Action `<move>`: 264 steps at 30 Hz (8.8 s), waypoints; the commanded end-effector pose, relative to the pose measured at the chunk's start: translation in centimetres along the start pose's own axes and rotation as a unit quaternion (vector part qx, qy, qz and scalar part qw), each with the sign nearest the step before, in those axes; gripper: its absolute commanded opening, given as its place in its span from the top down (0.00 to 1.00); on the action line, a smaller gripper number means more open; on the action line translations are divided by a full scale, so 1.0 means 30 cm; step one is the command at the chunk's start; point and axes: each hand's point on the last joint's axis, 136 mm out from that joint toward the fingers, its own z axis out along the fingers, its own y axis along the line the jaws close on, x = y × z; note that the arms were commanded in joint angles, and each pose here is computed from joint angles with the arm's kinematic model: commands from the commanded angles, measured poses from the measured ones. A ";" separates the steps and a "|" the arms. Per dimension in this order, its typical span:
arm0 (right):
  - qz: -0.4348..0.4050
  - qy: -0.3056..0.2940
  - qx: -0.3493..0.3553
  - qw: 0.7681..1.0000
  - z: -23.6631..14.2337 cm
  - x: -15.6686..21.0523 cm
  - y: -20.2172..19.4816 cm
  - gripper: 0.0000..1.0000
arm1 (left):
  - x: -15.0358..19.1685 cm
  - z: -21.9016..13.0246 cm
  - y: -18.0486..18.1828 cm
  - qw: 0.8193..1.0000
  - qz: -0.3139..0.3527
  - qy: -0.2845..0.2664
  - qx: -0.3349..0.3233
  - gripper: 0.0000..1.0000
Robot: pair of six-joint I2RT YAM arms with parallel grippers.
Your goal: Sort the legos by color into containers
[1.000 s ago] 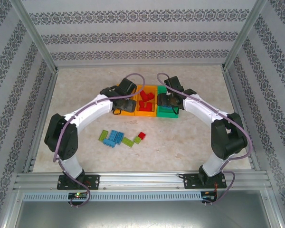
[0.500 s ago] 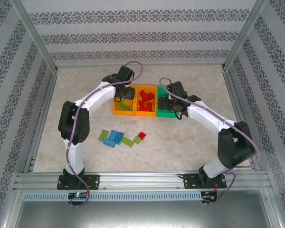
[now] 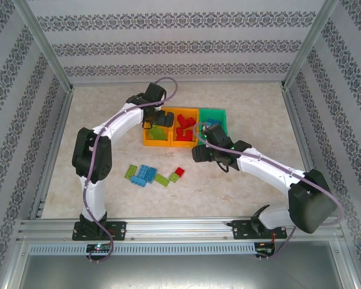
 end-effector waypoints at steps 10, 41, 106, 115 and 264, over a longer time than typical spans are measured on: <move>-0.121 0.027 -0.054 0.991 0.065 0.135 0.235 0.25 | 0.132 -0.188 0.035 0.996 -0.055 -0.058 0.026 0.01; -0.056 0.045 0.010 0.997 0.161 0.145 0.136 0.50 | 0.404 -0.191 0.100 0.995 -0.090 -0.027 0.019 0.01; 0.057 -0.005 0.039 0.998 0.296 -0.492 0.004 0.63 | 0.608 -0.146 0.094 0.999 -0.029 0.027 0.021 0.00; 0.072 0.002 0.045 0.996 0.349 -0.513 -0.034 0.54 | 0.634 -0.128 0.069 0.999 -0.015 0.045 0.022 0.00; -0.347 0.122 -0.088 0.926 0.302 0.379 0.477 0.74 | 0.409 -0.291 0.267 0.987 -0.143 -0.047 -0.050 0.01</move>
